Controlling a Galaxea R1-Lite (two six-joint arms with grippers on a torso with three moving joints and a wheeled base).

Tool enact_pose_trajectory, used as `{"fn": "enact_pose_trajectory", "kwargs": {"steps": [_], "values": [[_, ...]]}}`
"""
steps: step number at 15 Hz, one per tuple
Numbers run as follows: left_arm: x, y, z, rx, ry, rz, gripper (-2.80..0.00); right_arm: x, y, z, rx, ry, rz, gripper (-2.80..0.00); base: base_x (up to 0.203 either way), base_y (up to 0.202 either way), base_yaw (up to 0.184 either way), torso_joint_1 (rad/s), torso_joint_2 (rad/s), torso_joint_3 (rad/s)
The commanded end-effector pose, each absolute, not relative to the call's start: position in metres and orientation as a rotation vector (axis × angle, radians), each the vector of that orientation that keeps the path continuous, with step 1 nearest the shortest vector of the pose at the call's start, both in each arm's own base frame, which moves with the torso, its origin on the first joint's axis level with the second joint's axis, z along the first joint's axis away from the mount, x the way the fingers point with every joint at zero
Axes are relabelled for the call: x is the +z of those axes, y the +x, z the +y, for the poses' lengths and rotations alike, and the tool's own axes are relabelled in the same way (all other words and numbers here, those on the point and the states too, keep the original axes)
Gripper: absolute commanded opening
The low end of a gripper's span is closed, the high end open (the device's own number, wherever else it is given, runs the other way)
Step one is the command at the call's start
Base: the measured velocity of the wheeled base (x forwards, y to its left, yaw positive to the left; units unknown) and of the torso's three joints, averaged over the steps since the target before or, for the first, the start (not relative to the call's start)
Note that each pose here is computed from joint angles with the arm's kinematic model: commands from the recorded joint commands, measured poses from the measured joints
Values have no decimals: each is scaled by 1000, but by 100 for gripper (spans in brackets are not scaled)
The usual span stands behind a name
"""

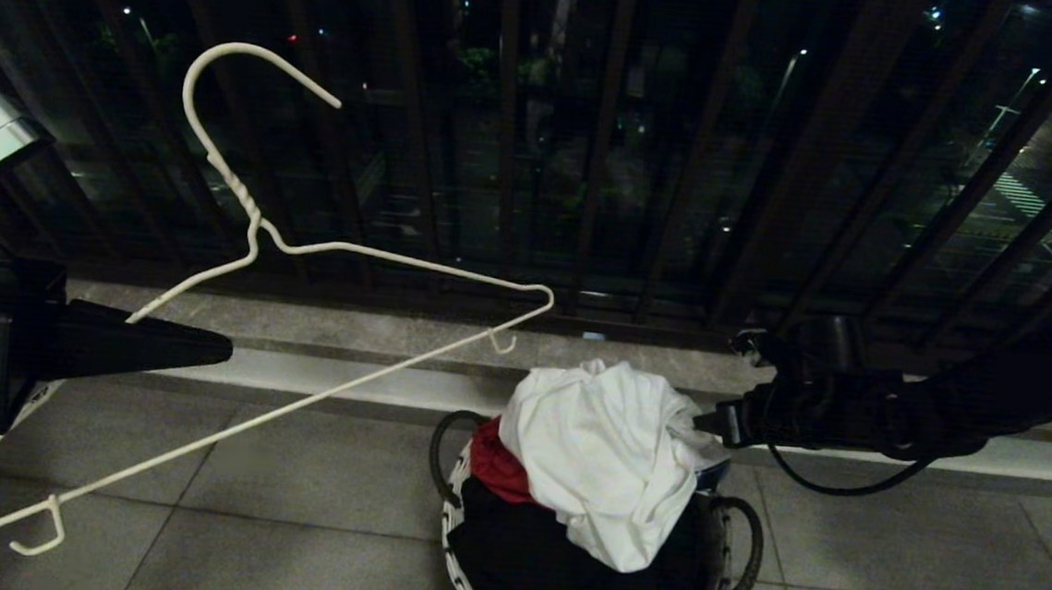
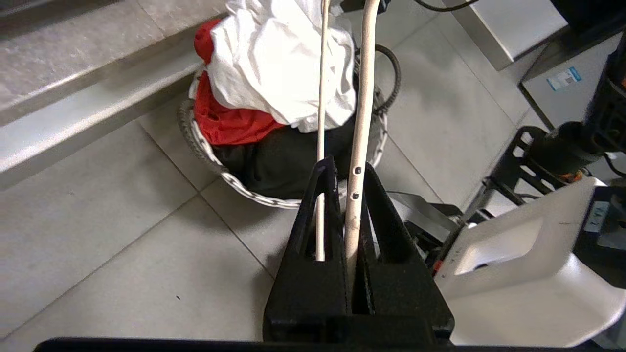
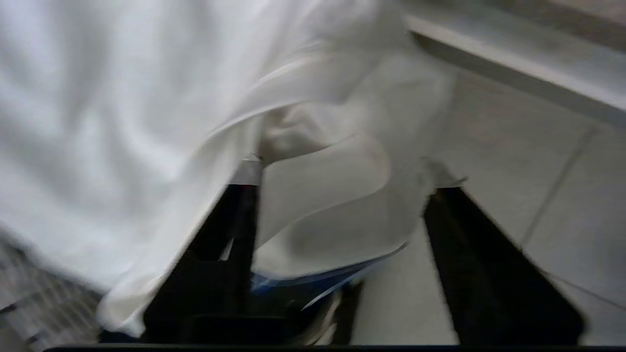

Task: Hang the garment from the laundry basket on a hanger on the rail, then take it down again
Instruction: Pick up clothes from the basket

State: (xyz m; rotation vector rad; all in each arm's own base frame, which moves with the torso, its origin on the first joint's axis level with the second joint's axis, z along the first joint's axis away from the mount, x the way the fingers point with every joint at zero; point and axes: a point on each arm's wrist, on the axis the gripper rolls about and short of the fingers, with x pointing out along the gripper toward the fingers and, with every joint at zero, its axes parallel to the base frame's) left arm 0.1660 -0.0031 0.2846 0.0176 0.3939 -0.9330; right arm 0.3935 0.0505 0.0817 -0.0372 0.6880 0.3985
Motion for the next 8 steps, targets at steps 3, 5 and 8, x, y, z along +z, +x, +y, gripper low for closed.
{"fn": "enact_pose_trajectory", "kwargs": {"steps": [3, 5, 8], "values": [[285, 164, -2, -928, 18, 388, -280, 77, 401, 51, 393, -52, 670, 0, 0, 0, 0, 0, 0, 0], [285, 165, 0, -916, 18, 387, -280, 74, 411, 52, 372, -69, 629, 0, 0, 0, 0, 0, 0, 0], [286, 165, 0, -908, 33, 373, -280, 70, 427, 50, 304, -127, 591, 0, 0, 0, 0, 0, 0, 0]]}}
